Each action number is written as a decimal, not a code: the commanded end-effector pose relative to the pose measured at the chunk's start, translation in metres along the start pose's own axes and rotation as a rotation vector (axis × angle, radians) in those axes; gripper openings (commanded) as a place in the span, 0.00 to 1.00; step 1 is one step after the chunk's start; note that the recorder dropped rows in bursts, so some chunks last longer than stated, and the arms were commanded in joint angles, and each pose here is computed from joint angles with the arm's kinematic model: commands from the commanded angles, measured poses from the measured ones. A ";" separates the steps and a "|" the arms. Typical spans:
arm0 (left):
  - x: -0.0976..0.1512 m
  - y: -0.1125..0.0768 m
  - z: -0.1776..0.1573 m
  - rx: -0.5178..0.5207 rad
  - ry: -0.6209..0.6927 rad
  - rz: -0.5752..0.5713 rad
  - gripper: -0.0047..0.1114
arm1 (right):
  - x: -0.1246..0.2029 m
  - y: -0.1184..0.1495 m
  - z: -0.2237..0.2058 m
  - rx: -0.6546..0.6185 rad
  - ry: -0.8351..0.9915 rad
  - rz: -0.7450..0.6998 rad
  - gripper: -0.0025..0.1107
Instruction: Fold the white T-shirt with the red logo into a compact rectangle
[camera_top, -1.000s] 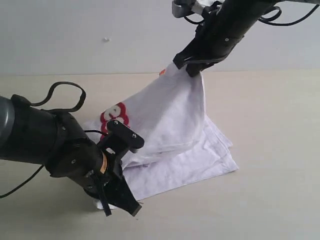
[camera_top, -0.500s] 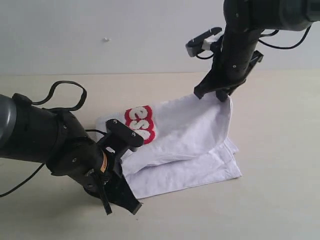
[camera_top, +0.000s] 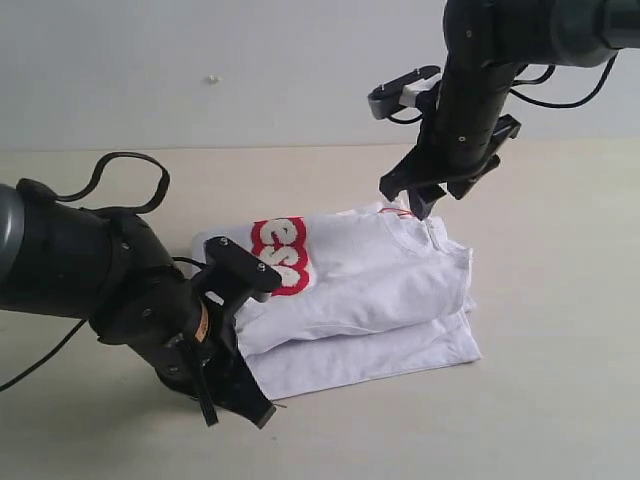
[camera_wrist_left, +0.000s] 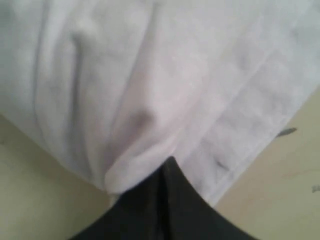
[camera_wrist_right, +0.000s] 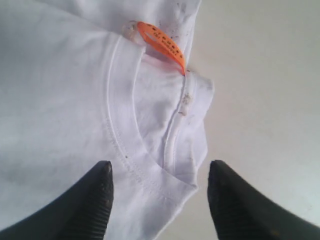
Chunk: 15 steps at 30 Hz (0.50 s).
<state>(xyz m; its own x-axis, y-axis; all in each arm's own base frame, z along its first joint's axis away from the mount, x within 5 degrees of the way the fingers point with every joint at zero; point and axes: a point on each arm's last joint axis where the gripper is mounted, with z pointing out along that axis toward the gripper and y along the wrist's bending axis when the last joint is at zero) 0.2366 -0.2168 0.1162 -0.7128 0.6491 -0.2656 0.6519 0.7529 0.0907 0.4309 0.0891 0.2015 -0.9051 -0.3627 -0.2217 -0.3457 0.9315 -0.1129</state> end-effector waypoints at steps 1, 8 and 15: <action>-0.002 0.003 -0.007 -0.007 -0.015 -0.013 0.04 | -0.003 0.002 -0.017 -0.036 -0.039 0.032 0.52; -0.010 0.013 -0.038 -0.008 -0.136 -0.044 0.04 | 0.009 0.024 -0.002 -0.258 0.046 -0.006 0.46; -0.010 0.049 -0.060 -0.040 -0.199 -0.234 0.04 | 0.024 0.035 0.019 -0.326 0.093 0.005 0.38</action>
<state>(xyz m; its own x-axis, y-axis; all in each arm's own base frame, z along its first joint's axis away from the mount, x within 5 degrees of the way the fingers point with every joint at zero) 0.2567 -0.1879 0.1685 -0.7634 0.4853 -0.4263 0.5117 0.8571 0.0596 0.4052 0.1111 0.1840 -0.9204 -0.3659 -0.1378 -0.3872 0.9019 0.1914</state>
